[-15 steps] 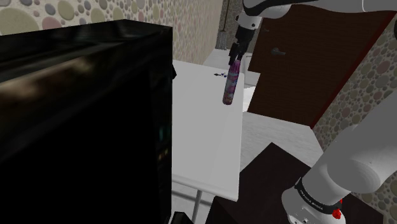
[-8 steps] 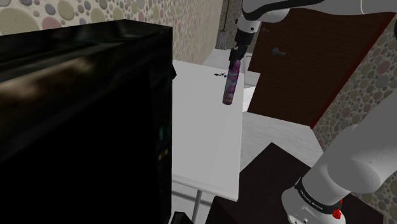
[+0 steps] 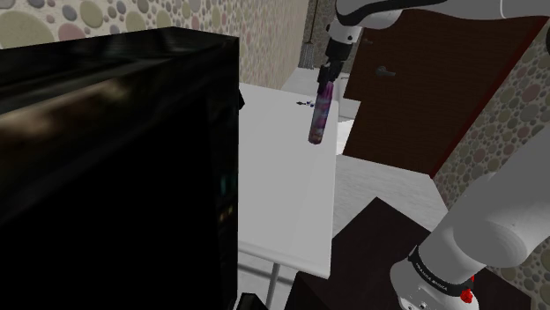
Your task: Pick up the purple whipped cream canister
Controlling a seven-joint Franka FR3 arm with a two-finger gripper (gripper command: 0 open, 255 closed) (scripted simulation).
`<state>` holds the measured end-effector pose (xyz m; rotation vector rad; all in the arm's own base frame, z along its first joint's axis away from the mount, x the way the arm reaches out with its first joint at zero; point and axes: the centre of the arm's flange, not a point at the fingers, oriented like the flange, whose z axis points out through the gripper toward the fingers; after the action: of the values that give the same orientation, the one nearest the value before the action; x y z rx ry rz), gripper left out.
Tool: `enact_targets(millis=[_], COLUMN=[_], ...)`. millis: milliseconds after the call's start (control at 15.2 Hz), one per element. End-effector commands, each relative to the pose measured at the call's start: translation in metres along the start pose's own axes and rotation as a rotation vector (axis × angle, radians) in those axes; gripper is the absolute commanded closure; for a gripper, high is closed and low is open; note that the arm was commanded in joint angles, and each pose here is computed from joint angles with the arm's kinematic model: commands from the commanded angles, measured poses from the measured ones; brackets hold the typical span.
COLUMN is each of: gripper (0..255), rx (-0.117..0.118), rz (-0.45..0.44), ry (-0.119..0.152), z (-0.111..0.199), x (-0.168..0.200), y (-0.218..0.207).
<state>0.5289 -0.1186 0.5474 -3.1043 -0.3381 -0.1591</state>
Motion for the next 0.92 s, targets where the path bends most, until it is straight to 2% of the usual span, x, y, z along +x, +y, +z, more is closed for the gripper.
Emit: enact_targets(millis=[0, 858], gripper=[255, 255], rx=[0.000, 0.000], rz=[0.000, 0.000], ry=[0.000, 0.000], z=[-0.009, -0.073], x=[0.001, 0.008], y=[0.000, 0.000])
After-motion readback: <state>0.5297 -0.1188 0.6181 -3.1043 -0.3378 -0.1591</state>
